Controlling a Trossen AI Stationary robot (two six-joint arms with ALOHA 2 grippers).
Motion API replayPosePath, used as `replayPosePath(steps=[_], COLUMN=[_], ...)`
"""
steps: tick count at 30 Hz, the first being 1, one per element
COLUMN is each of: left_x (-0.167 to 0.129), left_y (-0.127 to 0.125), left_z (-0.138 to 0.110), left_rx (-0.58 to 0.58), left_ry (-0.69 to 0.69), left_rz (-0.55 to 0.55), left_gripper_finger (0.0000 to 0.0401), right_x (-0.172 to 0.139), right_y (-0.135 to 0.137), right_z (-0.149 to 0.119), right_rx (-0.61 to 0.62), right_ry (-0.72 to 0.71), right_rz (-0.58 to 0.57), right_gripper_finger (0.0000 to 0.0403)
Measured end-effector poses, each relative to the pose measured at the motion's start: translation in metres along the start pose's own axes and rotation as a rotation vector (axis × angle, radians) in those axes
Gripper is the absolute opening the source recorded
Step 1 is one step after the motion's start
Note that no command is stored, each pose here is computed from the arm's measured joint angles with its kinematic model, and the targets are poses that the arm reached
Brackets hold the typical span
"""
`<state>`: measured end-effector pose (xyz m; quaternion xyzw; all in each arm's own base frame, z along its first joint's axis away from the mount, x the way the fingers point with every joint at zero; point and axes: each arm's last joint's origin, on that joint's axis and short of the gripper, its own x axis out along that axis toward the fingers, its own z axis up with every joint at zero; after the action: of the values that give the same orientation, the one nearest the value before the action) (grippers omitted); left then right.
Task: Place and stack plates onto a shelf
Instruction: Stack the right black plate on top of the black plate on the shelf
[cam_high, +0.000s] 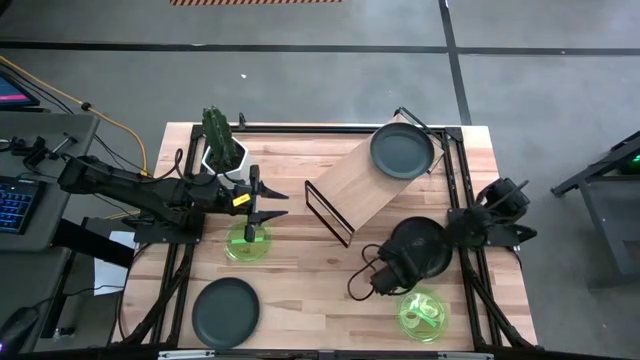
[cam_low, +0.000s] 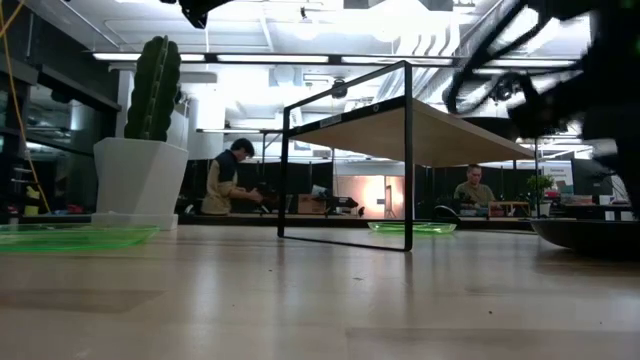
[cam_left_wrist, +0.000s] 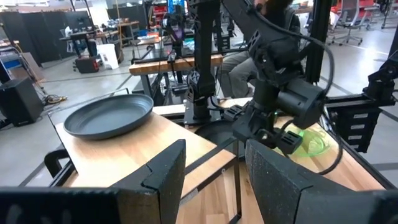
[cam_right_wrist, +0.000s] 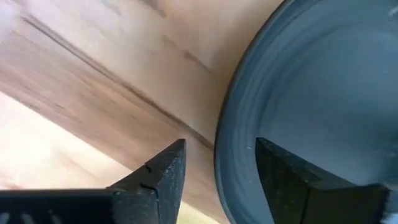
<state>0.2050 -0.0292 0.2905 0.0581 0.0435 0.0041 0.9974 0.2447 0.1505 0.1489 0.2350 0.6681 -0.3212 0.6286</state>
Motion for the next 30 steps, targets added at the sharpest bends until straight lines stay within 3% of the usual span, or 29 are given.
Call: replayPosePath(steps=[11,15,20,25,30], left_x=[0.000,0.000,0.000,0.000,0.000], left_y=[0.000,0.000,0.000,0.000,0.000], left_z=[0.000,0.000,0.000,0.001,0.001], left_rx=[-0.013,-0.013,-0.015,-0.014,-0.014], left_ry=[-0.004,-0.005,-0.004,-0.005,-0.006], left_rz=[0.000,0.000,0.000,0.000,0.001], left_gripper_finger=[0.0158,0.0158,0.0158,0.0158,0.0158], right_x=[0.010,0.010,0.009,-0.004,-0.039], right_y=[-0.006,-0.006,-0.010,-0.015,-0.017], right_z=[0.001,0.001,0.001,-0.003,-0.008], right_rx=[-0.026,-0.049,-0.057,-0.064,-0.139], right_ry=[0.027,0.027,0.028,0.045,0.061], right_rz=[0.006,0.008,-0.014,0.019,0.075], right_gripper_finger=[0.0162,0.0120,0.0019,0.0016,0.0004])
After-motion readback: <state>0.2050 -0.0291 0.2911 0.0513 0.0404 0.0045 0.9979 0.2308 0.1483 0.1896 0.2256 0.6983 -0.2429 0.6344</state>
